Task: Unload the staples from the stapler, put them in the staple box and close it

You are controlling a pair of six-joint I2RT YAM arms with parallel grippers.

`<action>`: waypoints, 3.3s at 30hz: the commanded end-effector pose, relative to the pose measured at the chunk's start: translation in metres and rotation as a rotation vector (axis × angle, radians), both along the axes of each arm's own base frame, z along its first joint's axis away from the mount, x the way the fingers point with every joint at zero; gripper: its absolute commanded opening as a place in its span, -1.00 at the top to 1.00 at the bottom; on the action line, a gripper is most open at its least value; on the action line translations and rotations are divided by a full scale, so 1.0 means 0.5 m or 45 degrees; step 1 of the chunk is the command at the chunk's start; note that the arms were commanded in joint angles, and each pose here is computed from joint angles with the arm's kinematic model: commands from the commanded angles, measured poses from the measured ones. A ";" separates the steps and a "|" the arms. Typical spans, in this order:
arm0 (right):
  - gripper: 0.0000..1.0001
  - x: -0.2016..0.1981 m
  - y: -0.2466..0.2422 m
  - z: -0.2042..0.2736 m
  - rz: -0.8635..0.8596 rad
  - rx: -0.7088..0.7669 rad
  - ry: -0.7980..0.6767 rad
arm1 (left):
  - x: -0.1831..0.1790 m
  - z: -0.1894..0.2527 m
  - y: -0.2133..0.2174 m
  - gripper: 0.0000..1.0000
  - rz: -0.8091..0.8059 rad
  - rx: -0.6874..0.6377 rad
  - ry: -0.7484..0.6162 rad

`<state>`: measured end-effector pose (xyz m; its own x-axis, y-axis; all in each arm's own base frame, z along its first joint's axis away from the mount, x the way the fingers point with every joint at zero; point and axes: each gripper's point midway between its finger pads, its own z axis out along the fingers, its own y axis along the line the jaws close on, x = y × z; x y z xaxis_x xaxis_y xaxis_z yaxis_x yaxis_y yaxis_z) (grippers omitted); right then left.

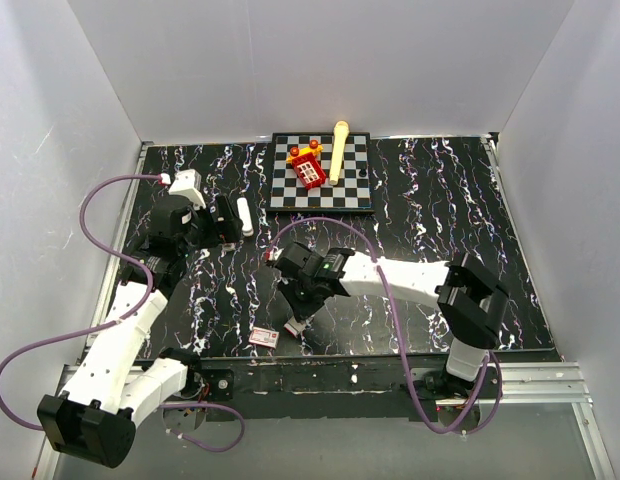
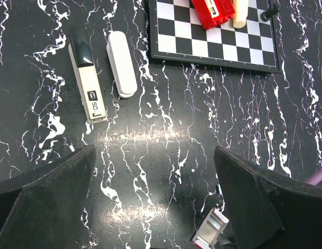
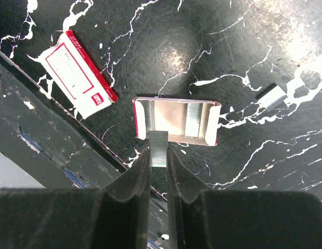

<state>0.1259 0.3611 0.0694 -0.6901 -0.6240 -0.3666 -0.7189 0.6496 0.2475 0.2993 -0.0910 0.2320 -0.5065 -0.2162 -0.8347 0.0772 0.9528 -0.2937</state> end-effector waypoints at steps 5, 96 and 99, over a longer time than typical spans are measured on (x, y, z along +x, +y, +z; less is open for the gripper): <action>0.82 0.003 0.039 0.006 0.048 0.026 0.004 | -0.001 0.013 0.021 -0.96 0.076 0.008 -0.036; 0.04 0.009 0.042 -0.044 -0.015 -0.126 -0.005 | -0.003 0.019 0.019 -0.96 0.067 -0.005 -0.045; 0.04 0.007 0.046 -0.027 -0.001 -0.100 -0.004 | -0.003 0.019 0.019 -0.96 0.069 -0.004 -0.045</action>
<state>0.1294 0.3724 0.0291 -0.7096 -0.6534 -0.2639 -0.7005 0.6947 0.1634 0.2996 -0.0843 0.2360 -0.4844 -0.2364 -0.8423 0.0402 0.9558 -0.2914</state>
